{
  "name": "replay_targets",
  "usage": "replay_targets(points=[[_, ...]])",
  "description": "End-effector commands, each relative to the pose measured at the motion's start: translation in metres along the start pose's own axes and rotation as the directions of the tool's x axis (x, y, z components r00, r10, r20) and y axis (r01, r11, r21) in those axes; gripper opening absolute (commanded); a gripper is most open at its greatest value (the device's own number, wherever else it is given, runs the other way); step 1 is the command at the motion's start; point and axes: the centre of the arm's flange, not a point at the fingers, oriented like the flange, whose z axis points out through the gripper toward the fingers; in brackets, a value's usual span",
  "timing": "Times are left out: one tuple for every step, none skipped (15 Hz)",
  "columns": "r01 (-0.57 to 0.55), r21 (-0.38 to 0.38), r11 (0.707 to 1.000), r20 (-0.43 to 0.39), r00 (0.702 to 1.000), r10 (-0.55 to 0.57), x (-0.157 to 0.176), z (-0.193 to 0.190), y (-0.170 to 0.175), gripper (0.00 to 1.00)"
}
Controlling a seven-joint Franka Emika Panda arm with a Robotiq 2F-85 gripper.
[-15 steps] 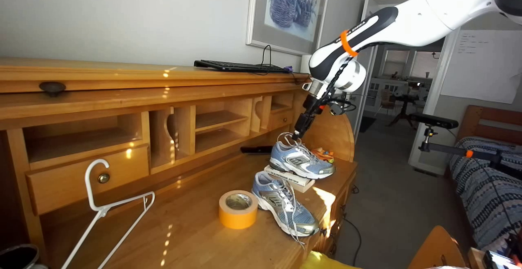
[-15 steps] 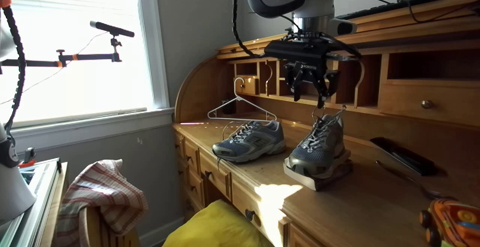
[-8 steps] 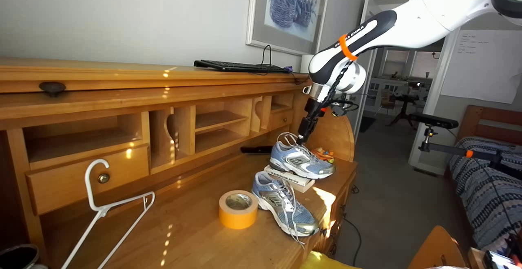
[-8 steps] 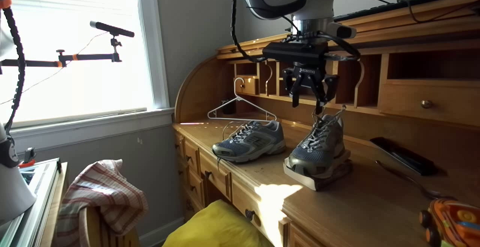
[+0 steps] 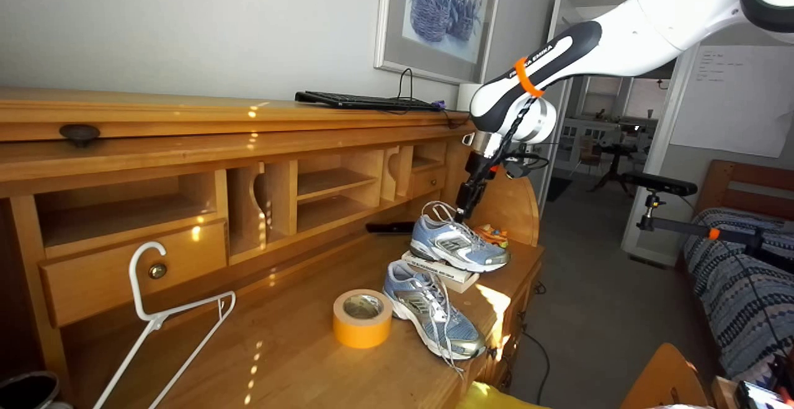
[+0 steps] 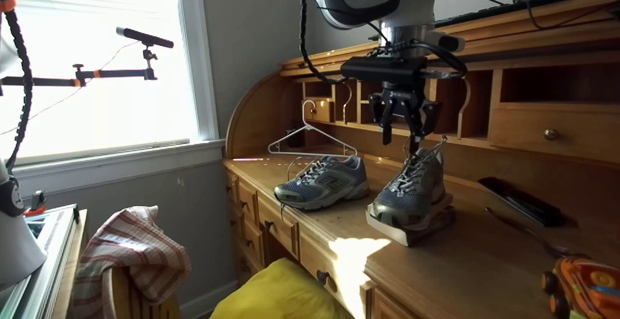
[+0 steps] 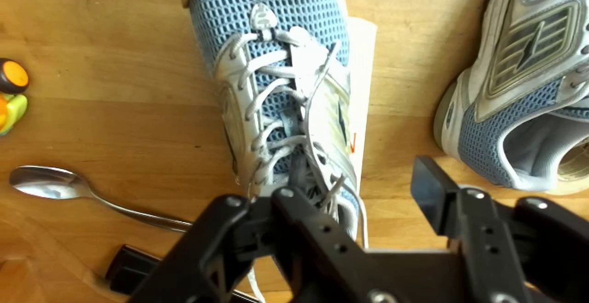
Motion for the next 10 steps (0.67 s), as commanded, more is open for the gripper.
replay_targets(points=[[-0.016,-0.016,1.000,0.020,1.000,0.016,0.0074,0.0057,0.0028,0.29],[-0.016,-0.016,1.000,0.020,1.000,0.017,0.0078,0.0054,0.0028,0.21],[-0.018,-0.017,1.000,0.018,1.000,0.018,0.0083,0.0050,0.0030,0.12],[-0.018,-0.019,1.000,0.017,1.000,0.019,0.0086,0.0046,0.0029,0.06],[-0.018,-0.020,1.000,0.017,1.000,0.018,0.0086,0.0037,0.0026,0.01],[-0.018,-0.019,1.000,0.017,1.000,0.018,0.0087,0.0028,0.0025,0.00],[-0.018,-0.021,1.000,0.016,1.000,0.018,0.0089,0.0020,0.0024,0.00],[-0.018,-0.022,1.000,0.015,1.000,0.018,0.0094,0.0010,0.0023,0.00],[-0.018,-0.023,1.000,0.014,1.000,0.018,0.0099,0.0002,0.0025,0.01],[-0.019,-0.024,1.000,0.014,1.000,0.019,0.0107,-0.0007,0.0030,0.01]])
